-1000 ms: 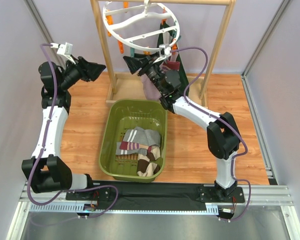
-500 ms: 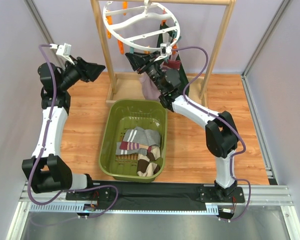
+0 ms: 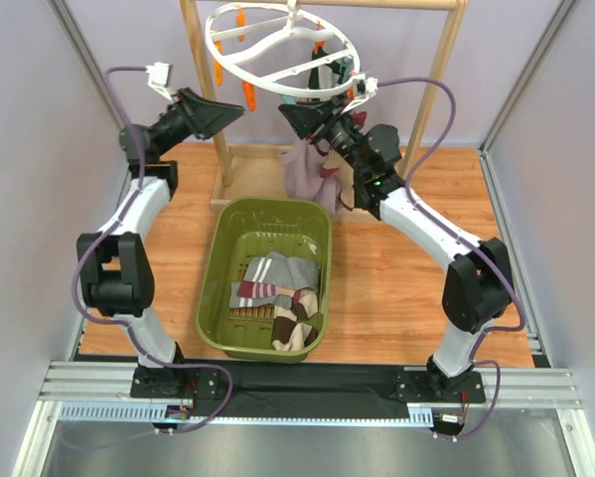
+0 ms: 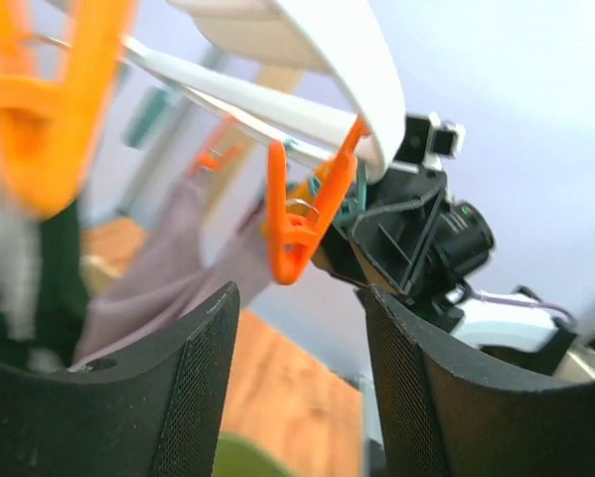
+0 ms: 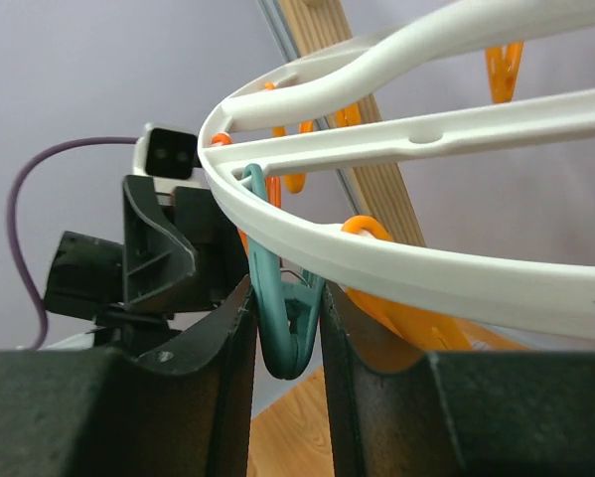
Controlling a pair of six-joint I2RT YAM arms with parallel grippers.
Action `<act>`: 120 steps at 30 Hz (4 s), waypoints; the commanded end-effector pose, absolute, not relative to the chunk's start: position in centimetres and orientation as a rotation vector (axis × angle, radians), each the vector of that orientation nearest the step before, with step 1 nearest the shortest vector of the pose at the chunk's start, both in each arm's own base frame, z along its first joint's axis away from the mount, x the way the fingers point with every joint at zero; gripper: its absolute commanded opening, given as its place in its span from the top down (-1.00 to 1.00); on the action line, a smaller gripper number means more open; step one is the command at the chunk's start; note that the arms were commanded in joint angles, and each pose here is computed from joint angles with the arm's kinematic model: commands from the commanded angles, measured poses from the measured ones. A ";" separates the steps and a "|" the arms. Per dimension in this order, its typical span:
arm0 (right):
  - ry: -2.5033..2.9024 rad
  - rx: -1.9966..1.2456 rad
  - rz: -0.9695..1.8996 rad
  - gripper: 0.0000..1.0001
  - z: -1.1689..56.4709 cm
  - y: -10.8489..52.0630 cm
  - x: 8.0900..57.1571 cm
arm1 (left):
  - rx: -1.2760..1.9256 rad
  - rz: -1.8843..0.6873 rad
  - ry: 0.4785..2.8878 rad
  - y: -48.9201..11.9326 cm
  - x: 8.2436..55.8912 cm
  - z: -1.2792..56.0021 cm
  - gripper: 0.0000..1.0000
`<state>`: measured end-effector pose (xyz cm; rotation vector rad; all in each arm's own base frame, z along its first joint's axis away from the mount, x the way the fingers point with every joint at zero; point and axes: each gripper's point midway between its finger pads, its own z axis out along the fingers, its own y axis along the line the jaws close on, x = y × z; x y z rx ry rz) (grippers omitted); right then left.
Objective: Clip the socks to the hanger
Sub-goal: Open the clamp at the hanger.
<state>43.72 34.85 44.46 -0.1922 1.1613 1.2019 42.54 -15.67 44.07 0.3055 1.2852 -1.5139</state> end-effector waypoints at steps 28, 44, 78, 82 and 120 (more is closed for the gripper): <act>1.211 -0.354 1.456 0.99 47.2 32.4 41.2 | 0.338 -1.290 1.347 -26.0 42.0 46.6 -0.35; 1.200 -0.358 1.479 0.99 47.3 32.4 41.0 | 0.363 -1.383 1.224 -26.6 42.3 47.9 -0.29; 1.234 -0.380 1.445 0.42 46.6 33.5 41.1 | 0.305 -1.473 1.328 -27.5 44.1 47.1 1.00; 1.243 -0.379 1.436 -0.11 46.7 33.1 40.9 | 0.298 -1.474 1.341 -27.4 44.2 46.7 1.00; 1.295 -0.388 1.615 -0.11 46.7 31.5 39.8 | 0.299 -1.687 1.281 -26.8 42.0 48.4 1.00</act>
